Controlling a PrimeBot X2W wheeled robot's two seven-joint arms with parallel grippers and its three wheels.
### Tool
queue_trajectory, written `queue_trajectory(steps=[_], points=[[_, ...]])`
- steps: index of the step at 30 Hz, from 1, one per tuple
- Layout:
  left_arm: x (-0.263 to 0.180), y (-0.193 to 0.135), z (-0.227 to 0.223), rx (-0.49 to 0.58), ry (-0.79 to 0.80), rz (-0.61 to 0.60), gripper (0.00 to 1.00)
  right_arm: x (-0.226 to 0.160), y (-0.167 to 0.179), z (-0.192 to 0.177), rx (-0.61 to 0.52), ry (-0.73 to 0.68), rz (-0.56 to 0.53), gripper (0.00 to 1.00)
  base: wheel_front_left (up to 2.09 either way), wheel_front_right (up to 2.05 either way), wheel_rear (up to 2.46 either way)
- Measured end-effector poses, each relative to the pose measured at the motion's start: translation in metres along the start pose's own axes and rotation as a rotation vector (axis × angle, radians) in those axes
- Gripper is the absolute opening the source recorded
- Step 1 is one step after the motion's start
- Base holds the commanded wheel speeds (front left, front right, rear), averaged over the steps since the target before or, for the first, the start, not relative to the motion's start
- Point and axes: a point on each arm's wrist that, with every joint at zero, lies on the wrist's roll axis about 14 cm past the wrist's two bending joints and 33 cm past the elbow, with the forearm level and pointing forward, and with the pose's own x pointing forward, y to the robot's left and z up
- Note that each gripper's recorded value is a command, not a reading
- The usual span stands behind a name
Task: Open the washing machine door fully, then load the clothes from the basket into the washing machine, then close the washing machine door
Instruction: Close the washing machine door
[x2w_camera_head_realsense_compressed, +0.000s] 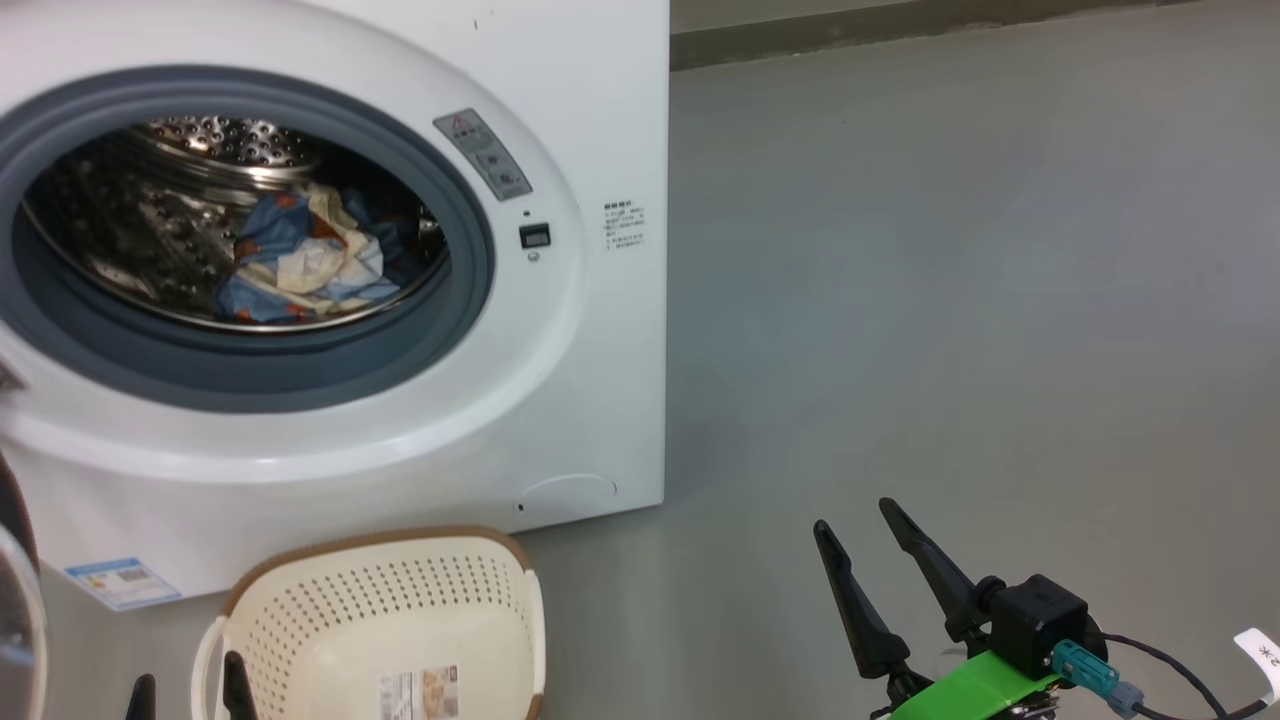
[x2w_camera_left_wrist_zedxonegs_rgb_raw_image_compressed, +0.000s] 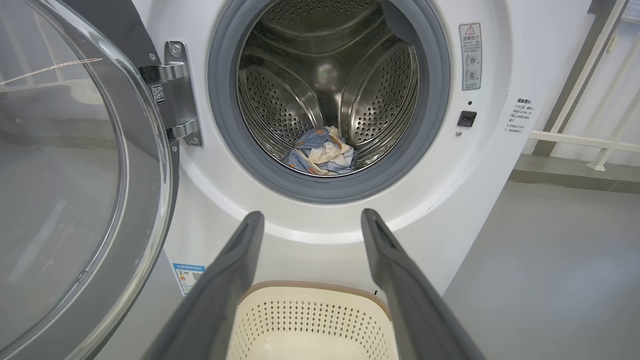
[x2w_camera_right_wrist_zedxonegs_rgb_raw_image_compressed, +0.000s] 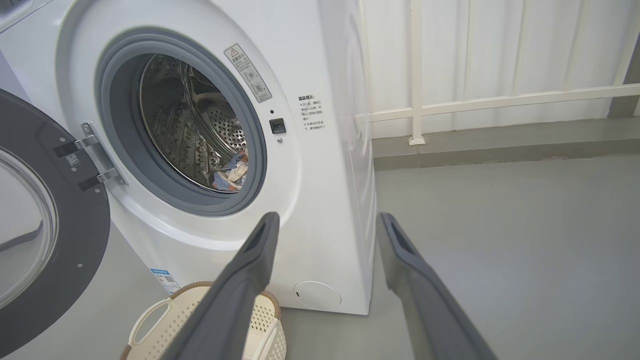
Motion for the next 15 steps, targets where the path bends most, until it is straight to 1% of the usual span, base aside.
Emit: queue_trajectory(steps=[5, 8, 11, 15], points=[[0.0010, 0.0023, 0.0027, 0.012, -0.009, 0.006, 1.00, 0.0000, -0.0013, -0.0002, 0.000, 0.001, -0.004, 1.00, -1.94, 1.94, 0.00], [0.0007, 0.0031, 0.0034, 0.012, -0.011, 0.008, 1.00, 0.0001, -0.0017, 0.0005, 0.000, -0.001, -0.005, 1.00, -1.52, 1.52, 0.00], [0.0003, 0.0031, 0.0057, 0.017, -0.019, 0.008, 1.00, 0.0003, -0.0015, 0.0012, 0.000, -0.004, -0.004, 1.00, -1.10, 1.10, 0.00], [-0.0006, 0.0043, 0.0076, 0.018, -0.025, 0.012, 1.00, 0.0011, -0.0013, 0.0018, -0.001, -0.006, -0.003, 1.00, -0.66, 0.66, 0.00]])
